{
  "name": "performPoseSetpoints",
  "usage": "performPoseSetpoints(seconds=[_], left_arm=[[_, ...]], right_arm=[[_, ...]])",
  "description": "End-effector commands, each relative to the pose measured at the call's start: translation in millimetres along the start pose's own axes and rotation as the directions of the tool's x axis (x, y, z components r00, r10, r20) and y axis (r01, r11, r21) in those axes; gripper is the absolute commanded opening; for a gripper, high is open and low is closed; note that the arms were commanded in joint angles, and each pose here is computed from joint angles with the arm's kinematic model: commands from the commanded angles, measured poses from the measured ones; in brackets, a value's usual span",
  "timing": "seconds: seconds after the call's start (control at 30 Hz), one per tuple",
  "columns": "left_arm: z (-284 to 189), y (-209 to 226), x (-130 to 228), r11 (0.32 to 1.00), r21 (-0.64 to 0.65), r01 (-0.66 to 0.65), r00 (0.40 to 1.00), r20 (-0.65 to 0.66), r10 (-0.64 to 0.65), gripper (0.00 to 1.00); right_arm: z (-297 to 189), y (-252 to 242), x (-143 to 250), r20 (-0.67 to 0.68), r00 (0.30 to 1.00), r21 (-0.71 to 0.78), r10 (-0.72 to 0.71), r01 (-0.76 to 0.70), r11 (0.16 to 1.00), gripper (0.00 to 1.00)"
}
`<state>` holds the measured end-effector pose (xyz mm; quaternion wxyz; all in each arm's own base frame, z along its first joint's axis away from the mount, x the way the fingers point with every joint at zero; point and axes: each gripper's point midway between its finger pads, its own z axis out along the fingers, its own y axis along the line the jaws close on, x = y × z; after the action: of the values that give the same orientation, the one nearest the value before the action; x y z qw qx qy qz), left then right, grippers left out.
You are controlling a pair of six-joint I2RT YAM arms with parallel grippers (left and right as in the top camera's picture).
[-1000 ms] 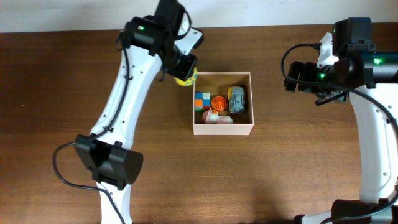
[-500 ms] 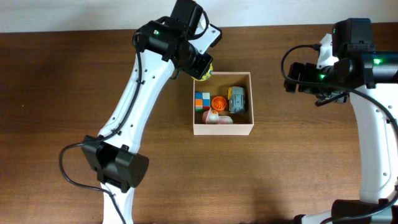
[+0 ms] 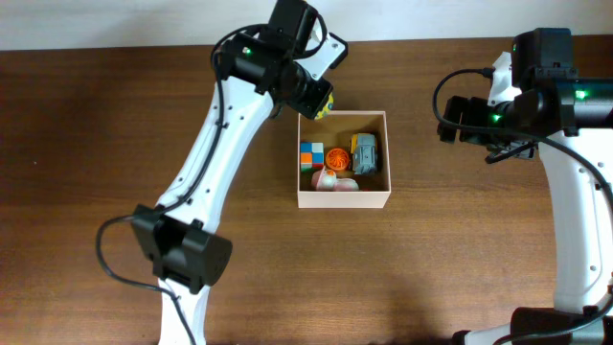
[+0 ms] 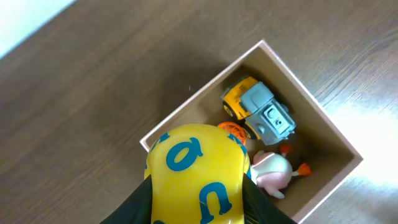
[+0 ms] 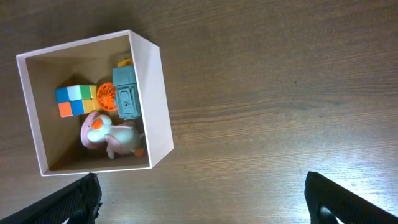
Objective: Pack container
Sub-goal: 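Lower the yellow ball into the box's top-left corner and open left gripper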
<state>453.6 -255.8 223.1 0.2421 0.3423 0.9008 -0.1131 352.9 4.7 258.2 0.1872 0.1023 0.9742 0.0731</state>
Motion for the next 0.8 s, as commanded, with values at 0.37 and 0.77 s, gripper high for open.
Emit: performPoseSetpoints(seconds=[0.37,0.77], left_arm=[[84,3,18,0.999,0.031,-0.037,0.994,-0.098,0.039,0.02],[101,-31,21,0.993,0.060,-0.102,0.985,-0.135,0.109,0.09]], right_arm=[[0,0,0,0.000,1.000,0.002,0.001,-0.001,1.000,0.99],[0,0,0,0.000,1.000,0.002,0.000,0.000,1.000,0.99]])
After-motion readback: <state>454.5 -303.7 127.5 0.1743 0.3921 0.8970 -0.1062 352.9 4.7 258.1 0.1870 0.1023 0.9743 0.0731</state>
